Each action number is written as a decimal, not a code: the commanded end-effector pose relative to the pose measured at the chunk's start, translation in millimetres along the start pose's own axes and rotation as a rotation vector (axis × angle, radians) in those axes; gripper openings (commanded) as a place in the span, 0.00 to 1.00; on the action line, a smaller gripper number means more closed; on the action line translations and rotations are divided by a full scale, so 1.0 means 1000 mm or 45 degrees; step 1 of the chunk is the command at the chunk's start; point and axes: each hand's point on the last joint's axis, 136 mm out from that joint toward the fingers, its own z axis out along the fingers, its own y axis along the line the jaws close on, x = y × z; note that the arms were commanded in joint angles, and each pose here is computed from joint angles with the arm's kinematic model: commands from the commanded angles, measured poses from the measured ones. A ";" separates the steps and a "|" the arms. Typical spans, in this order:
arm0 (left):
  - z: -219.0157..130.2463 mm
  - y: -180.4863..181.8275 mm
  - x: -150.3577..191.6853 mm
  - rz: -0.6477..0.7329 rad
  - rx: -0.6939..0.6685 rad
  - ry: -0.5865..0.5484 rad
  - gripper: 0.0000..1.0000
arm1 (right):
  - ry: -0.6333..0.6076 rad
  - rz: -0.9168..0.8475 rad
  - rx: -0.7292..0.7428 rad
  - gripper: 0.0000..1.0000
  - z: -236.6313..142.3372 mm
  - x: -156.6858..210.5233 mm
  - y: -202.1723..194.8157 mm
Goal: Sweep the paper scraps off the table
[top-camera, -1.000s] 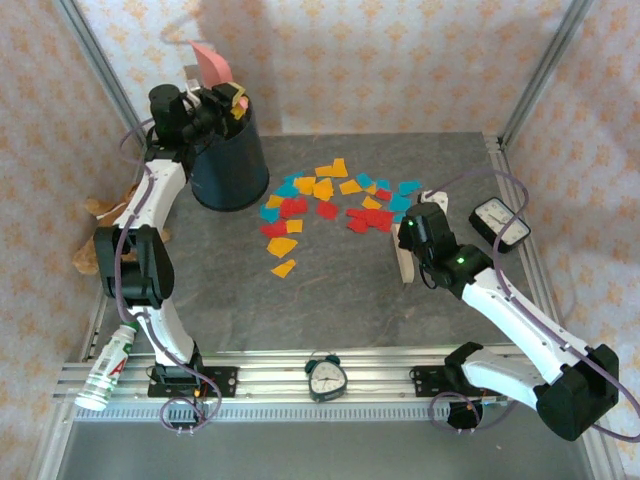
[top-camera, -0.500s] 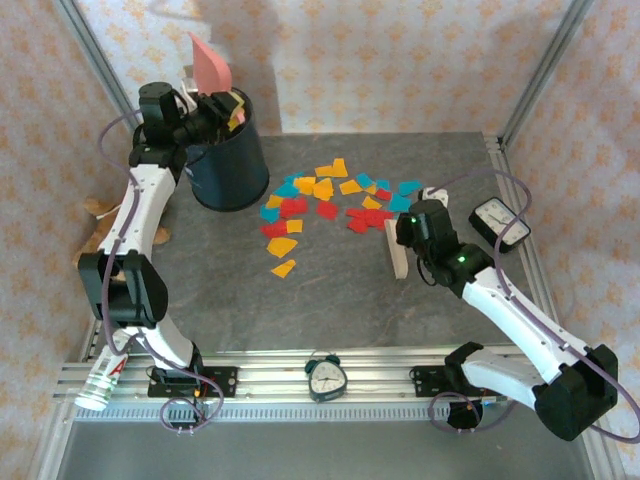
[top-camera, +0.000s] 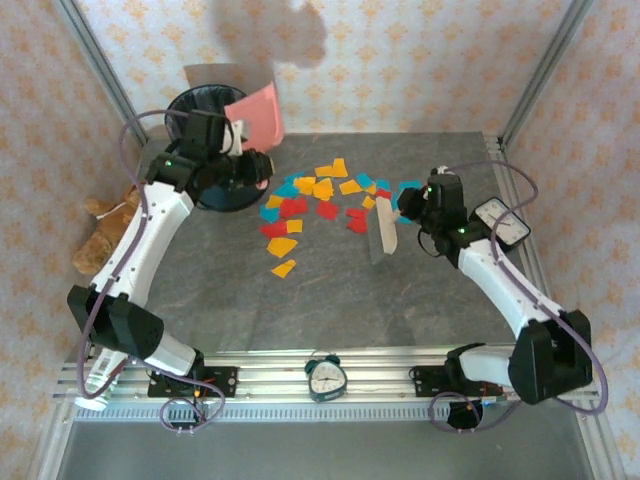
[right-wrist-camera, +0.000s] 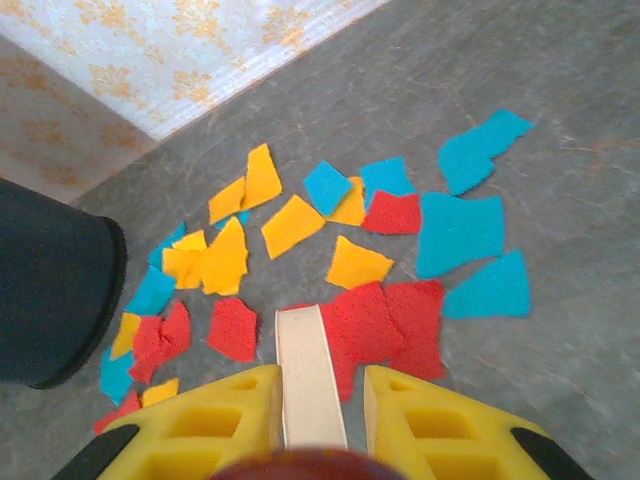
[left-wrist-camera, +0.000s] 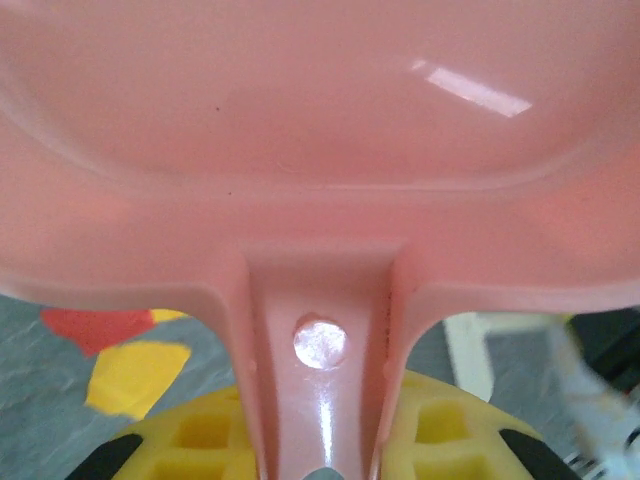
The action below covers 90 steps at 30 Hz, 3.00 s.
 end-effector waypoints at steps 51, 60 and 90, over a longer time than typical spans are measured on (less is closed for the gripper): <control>0.042 0.017 0.194 0.878 -0.322 0.733 0.00 | -0.174 0.257 0.208 0.00 -0.005 -0.007 -0.055; 0.049 0.025 0.214 1.085 -0.418 0.910 0.00 | -0.225 0.041 0.157 0.00 -0.041 -0.037 -0.029; 0.098 0.035 0.270 1.272 -0.349 1.459 0.00 | -0.076 -0.613 0.582 0.00 -0.023 -0.034 -0.082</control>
